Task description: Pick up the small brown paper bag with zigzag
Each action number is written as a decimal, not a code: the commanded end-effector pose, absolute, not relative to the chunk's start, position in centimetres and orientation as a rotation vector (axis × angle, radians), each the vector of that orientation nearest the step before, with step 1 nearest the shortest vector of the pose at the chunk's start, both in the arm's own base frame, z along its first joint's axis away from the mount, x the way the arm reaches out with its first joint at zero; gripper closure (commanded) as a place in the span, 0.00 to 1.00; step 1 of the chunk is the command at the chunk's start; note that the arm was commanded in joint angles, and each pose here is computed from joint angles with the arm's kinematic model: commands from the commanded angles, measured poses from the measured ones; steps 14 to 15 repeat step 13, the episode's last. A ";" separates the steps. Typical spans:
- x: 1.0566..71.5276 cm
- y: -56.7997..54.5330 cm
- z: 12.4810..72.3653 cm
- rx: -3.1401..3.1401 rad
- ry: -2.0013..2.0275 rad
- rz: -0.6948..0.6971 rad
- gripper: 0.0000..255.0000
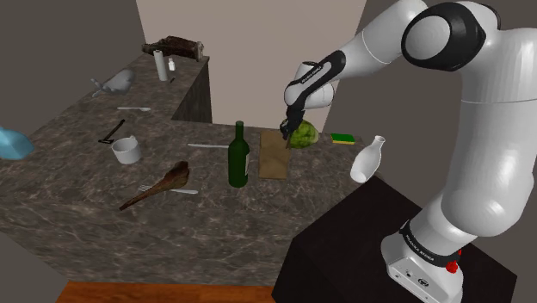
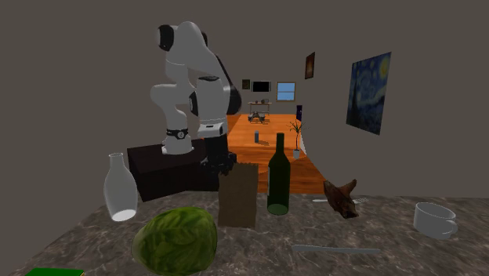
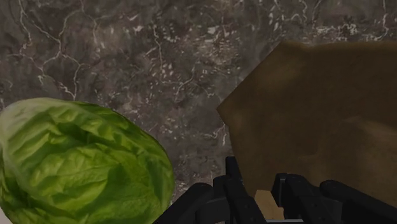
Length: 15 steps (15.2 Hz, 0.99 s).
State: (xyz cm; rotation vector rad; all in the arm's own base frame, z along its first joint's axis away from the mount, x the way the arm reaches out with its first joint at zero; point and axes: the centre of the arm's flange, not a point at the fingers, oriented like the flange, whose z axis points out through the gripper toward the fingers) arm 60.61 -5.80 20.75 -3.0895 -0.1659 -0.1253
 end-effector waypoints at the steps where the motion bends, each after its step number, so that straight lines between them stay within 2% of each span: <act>1: 60.6 -5.8 21.8 -3.089 -0.166 -0.127 1.00; 11: 60.6 -5.8 27.1 -3.089 -0.166 -0.127 1.00; 15: 60.6 -5.8 27.2 -3.089 -0.166 -0.127 1.00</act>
